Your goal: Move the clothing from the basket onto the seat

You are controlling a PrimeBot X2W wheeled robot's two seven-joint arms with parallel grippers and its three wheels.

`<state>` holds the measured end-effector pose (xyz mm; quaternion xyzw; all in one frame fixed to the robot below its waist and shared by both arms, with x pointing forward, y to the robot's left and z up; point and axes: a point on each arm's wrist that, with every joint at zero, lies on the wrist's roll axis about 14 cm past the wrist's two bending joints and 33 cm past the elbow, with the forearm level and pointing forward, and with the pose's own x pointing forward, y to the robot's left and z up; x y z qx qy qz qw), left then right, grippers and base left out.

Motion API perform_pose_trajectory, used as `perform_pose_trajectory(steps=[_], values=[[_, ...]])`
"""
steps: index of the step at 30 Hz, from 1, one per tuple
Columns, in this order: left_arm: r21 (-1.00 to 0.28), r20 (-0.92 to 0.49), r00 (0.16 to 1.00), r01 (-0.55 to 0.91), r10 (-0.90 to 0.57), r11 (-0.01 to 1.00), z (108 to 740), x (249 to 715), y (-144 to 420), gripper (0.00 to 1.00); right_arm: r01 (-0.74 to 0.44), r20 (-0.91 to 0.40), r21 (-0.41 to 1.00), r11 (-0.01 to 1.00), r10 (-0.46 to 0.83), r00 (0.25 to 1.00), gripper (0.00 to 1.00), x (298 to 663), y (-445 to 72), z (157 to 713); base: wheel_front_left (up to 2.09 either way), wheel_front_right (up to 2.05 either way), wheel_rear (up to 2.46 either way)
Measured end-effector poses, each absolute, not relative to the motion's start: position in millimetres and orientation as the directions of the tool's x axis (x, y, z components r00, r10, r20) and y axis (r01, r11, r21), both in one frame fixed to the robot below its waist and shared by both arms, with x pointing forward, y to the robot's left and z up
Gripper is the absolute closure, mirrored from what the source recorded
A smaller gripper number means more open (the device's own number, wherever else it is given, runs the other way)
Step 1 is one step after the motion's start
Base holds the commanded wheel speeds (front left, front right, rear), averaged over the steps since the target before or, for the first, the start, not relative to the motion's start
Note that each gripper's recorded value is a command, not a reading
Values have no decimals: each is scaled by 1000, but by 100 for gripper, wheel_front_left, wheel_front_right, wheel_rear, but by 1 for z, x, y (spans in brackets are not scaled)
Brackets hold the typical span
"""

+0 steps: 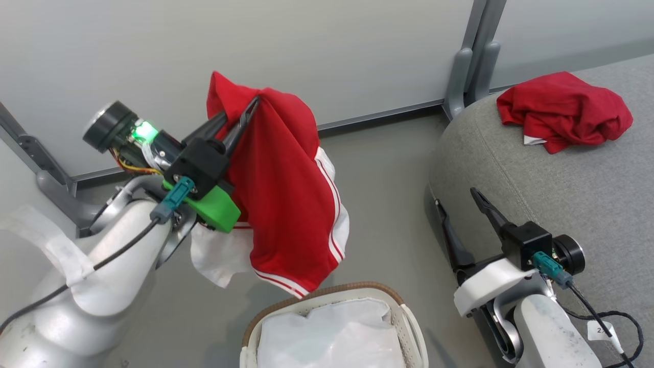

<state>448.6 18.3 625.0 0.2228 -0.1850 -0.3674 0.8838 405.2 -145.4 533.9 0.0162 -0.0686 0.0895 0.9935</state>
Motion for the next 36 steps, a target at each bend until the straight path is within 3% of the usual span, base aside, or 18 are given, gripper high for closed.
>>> perform_pose_trajectory(steps=[8,21,36], values=[[587,242,647,495,-723,640,677,453,20,100,-291,178,-24,956,290,940,0,404,-108,551,0,0,0],[604,264,605,503,-751,618,693,439,7,100,-514,249,-116,850,526,813,0,409,-27,592,0,0,0],[604,274,515,565,-812,563,696,406,-17,100,-591,224,-234,772,635,740,0,416,11,604,0,0,0]])
